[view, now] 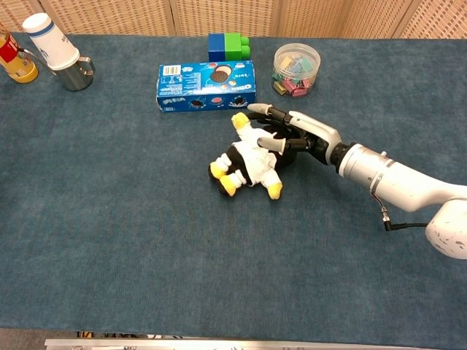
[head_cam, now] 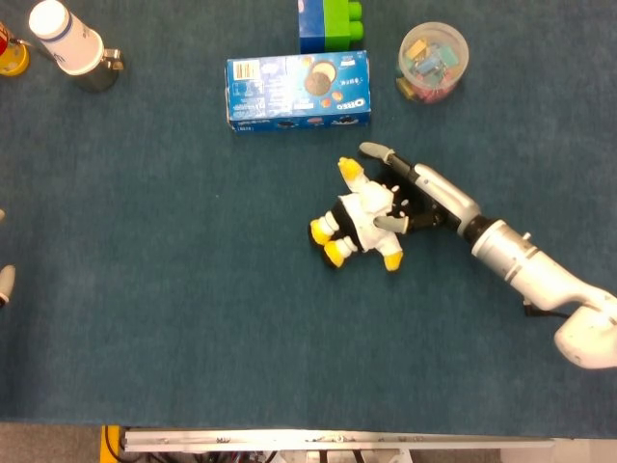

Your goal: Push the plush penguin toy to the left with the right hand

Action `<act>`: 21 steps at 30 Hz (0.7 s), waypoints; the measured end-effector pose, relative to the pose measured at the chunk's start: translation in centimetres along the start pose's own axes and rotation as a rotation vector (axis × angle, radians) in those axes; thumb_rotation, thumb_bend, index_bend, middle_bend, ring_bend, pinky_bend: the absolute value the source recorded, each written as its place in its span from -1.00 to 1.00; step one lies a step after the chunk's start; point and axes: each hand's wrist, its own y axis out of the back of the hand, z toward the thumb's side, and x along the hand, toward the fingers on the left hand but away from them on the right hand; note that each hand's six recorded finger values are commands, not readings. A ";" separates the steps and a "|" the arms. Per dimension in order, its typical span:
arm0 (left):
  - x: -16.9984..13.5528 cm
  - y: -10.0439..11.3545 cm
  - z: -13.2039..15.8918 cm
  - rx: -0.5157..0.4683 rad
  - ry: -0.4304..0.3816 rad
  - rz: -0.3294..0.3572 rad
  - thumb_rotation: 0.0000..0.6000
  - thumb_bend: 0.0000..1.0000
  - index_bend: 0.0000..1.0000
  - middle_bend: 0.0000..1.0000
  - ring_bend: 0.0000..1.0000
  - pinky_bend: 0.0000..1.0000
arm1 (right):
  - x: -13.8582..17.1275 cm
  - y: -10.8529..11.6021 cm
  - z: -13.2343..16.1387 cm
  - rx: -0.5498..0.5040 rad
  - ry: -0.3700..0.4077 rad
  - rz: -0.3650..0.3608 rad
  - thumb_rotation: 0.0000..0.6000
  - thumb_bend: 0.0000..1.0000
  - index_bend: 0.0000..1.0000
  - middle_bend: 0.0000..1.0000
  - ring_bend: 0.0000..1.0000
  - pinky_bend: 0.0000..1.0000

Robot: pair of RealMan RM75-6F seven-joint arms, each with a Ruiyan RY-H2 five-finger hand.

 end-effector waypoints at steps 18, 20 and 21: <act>0.4 -0.3 0.0 -0.006 0.005 -0.007 1.00 -0.32 -0.49 -0.46 -0.57 -0.72 | -0.8 1.2 0.4 0.012 -0.012 -0.025 0.04 -1.00 -0.96 -0.85 -1.00 -1.00; 0.3 -0.2 0.0 -0.008 0.005 -0.007 1.00 -0.32 -0.49 -0.46 -0.57 -0.72 | -1.2 0.8 0.2 0.010 -0.019 -0.018 0.04 -1.00 -0.96 -0.85 -1.00 -1.00; 0.3 -0.2 -0.1 -0.010 0.006 -0.007 1.00 -0.32 -0.49 -0.46 -0.57 -0.72 | -1.3 0.7 0.1 0.009 -0.020 -0.014 0.04 -1.00 -0.96 -0.85 -1.00 -1.00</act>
